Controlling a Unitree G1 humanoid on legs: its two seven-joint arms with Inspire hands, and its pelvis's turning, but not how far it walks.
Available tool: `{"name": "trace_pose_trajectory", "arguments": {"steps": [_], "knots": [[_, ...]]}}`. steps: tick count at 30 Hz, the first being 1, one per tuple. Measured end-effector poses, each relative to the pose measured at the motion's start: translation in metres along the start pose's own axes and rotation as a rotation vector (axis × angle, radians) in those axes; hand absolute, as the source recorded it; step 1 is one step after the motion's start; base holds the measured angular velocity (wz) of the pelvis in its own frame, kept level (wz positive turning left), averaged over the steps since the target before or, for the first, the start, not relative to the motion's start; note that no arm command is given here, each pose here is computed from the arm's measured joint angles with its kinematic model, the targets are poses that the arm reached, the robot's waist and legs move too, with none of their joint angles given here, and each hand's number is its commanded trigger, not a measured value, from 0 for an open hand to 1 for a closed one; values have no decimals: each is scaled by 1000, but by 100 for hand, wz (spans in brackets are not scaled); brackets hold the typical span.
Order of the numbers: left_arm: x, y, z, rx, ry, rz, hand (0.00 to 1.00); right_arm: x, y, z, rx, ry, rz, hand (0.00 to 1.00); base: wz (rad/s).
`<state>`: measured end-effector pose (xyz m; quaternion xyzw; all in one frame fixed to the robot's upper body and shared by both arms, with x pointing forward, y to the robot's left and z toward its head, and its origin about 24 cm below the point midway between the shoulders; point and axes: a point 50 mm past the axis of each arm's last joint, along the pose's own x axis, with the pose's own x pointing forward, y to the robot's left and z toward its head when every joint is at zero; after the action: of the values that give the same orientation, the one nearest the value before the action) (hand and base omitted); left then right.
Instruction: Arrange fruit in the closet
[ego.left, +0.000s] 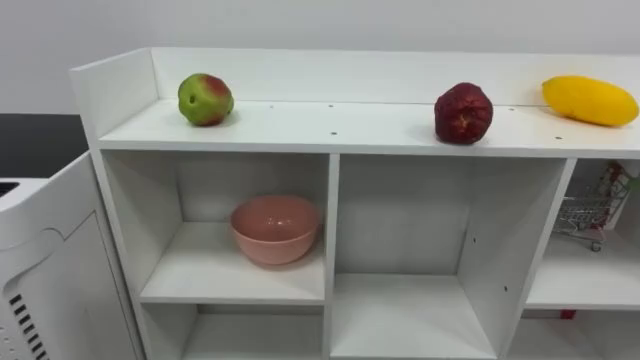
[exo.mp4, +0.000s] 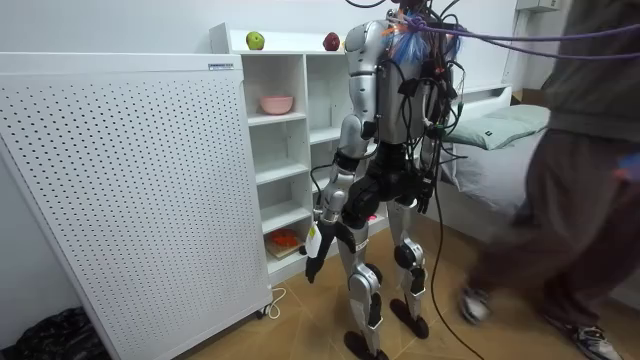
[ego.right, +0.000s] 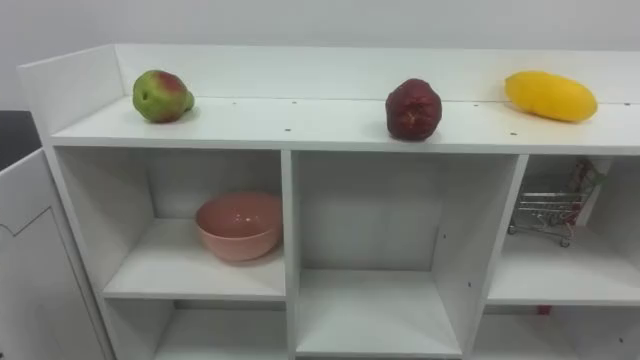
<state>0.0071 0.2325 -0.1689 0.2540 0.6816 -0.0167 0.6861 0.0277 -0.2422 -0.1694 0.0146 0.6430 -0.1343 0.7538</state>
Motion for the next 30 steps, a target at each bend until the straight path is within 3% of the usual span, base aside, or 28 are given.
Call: {"name": "trace_pose_trajectory", "arguments": {"steps": [15,22,28,30], "knots": [[0,1,4,-4,-23,6,0,0,0,2,-1,-6,-52,0,0],[0,3,8,-10,-49,22,0,0,-3,5,102,-23,-113,0,0],[0,12,16,-60,-104,76,0,-12,-10,79,285,-317,-176,0,-1],[0,13,16,-60,-112,85,0,-37,-10,131,308,-564,-192,0,-9]]}}
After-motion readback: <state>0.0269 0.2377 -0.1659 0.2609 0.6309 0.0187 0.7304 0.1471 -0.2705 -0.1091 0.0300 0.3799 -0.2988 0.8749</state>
